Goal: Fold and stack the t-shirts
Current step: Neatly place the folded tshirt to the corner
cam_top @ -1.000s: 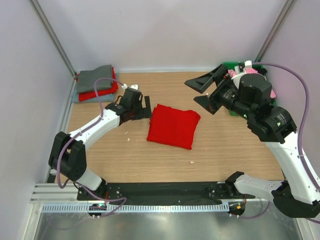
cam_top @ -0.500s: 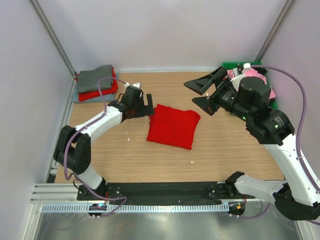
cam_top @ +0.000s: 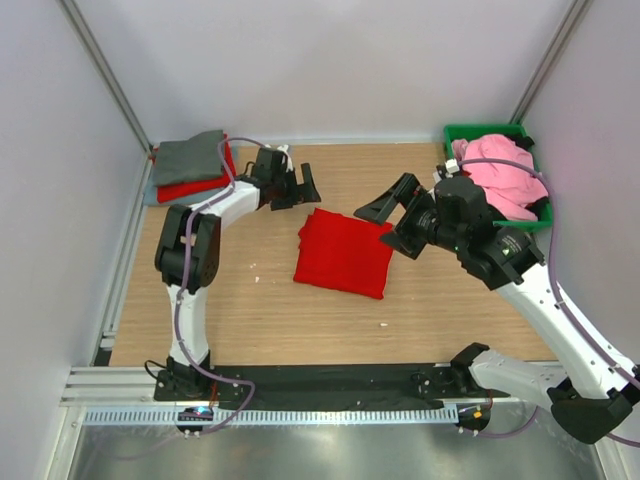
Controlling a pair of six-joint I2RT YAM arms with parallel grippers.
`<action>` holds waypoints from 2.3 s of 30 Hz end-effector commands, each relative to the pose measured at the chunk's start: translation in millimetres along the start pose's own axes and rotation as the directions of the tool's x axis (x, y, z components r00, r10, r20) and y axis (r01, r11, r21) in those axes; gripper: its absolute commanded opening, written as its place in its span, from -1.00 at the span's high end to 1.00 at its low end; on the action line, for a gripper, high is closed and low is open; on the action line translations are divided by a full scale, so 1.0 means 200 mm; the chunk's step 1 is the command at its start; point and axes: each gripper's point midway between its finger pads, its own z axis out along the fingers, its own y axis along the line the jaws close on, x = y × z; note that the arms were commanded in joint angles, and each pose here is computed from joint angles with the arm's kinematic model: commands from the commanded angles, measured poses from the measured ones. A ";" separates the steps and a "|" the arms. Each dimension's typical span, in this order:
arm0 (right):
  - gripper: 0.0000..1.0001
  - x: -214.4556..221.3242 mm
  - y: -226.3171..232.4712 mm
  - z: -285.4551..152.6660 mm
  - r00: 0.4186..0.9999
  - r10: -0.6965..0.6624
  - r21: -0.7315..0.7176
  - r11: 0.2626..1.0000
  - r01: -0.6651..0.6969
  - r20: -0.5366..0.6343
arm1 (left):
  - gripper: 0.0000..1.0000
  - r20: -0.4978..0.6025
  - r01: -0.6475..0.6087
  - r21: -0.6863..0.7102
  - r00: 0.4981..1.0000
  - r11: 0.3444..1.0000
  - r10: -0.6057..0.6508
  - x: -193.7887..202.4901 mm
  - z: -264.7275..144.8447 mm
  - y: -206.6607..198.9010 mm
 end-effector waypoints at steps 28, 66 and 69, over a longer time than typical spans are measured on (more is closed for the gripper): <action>-0.99 0.05 -0.04 -0.06 0.995 -0.098 -0.018 0.995 0.098 -0.035 | 0.52 -0.233 0.178 0.264 0.965 0.948 -0.117 0.53 0.20 -0.17; -0.99 0.39 -0.50 -0.23 0.961 -0.244 -0.131 0.965 0.227 -0.132 | 1.00 0.020 0.008 -0.030 1.000 1.000 -0.008 -0.79 -0.65 0.22; -0.99 0.44 -0.59 -0.21 0.953 -0.254 -0.100 0.966 0.240 -0.166 | 1.00 0.102 -0.001 0.009 0.995 1.000 0.000 -0.90 -0.74 0.18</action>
